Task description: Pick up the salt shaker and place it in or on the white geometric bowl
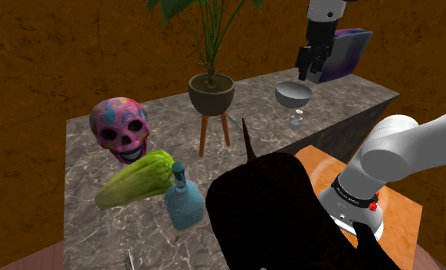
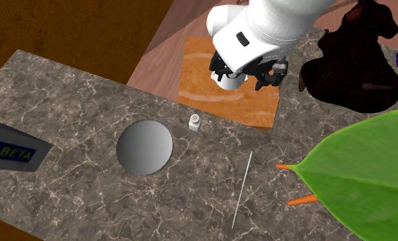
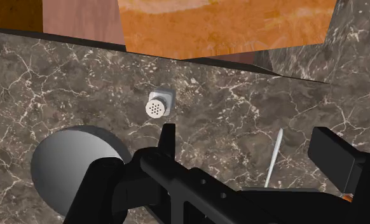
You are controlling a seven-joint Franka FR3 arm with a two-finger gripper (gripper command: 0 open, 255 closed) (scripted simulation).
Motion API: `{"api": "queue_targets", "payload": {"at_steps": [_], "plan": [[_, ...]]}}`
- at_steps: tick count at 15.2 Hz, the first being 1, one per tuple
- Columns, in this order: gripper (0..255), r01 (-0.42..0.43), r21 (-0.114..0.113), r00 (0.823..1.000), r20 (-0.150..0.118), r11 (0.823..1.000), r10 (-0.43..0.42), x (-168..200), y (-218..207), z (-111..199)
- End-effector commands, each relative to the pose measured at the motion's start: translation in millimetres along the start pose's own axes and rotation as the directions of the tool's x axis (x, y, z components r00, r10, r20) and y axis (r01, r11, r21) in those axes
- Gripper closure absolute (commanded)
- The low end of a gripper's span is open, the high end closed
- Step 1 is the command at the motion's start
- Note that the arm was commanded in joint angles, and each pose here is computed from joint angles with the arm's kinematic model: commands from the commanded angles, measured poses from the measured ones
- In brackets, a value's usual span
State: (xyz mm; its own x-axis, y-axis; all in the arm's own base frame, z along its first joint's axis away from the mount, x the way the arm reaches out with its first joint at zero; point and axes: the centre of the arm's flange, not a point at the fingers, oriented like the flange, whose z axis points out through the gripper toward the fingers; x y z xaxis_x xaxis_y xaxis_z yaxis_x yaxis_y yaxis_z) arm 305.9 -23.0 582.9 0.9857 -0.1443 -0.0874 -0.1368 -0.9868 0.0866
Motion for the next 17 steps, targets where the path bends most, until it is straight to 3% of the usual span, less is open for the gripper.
{"api": "queue_targets", "payload": {"at_steps": [1,17], "plan": [[0,0.0,0.0,1.0,0.0,1.0,0.0,0.0,0.0,0.0],[0,-0.13,-0.019,0.989,-0.072,0.991,0.128,38.8,79.0,183.4]]}}
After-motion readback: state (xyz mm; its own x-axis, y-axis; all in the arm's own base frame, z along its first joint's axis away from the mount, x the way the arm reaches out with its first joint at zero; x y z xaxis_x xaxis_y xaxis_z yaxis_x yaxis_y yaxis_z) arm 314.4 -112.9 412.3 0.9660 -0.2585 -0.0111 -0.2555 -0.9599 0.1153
